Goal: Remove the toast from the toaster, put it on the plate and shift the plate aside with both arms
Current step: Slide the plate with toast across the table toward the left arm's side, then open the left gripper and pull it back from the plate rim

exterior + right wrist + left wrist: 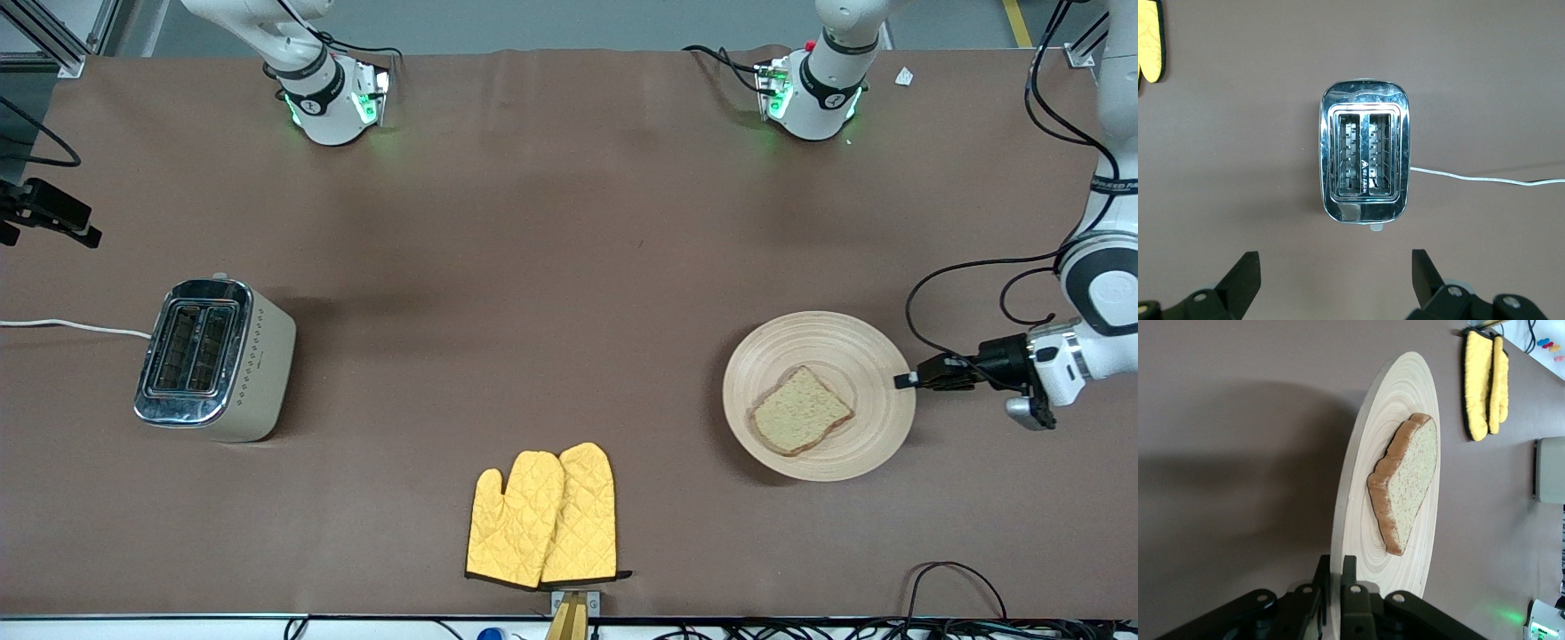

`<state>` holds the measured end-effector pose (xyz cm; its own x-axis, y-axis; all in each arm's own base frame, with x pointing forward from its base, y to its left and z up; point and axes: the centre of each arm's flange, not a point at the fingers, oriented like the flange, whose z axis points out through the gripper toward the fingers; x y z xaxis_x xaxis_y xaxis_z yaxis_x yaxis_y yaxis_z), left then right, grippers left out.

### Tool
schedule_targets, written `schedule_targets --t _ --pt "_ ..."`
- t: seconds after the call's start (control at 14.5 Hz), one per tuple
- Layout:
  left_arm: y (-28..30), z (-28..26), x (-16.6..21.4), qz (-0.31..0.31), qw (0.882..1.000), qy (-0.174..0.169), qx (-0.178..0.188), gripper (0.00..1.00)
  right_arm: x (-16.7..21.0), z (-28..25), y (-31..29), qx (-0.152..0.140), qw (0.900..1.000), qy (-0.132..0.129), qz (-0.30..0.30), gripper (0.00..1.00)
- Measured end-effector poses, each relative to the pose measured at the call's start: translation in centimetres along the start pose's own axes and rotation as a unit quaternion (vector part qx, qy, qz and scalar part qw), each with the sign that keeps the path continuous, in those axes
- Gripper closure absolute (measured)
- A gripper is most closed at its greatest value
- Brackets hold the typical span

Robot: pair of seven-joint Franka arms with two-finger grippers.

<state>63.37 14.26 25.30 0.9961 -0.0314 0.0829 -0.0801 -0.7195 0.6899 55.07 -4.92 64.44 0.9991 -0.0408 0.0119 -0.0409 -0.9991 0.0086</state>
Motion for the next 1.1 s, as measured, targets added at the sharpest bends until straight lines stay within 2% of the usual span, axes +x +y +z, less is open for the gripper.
schedule_targets --t 0.28,0.48,0.55,0.76,1.1 --pt "-6.6 0.3 -2.8 -0.013 1.0 0.005 -0.022 0.91 0.0 0.0 -0.2 0.0 1.0 0.001 -0.001 0.0" --pt "-8.5 1.0 -3.6 -0.028 0.999 0.004 -0.037 0.89 0.0 0.0 -0.3 0.0 1.0 0.001 -0.002 0.0" --pt "-8.7 1.2 -3.7 -0.03 0.999 0.003 -0.039 0.81 0.0 0.0 -0.3 0.0 1.0 0.001 -0.002 0.0" --pt "-8.2 0.5 -2.7 -0.014 1.0 0.003 -0.025 0.48 0.0 0.0 -0.5 0.0 1.0 0.001 -0.004 0.0" --pt "-3.0 -4.2 2.5 0.036 0.995 -0.021 0.09 0.0 0.0 0.0 -0.6 0.0 1.0 0.001 -0.005 0.0"
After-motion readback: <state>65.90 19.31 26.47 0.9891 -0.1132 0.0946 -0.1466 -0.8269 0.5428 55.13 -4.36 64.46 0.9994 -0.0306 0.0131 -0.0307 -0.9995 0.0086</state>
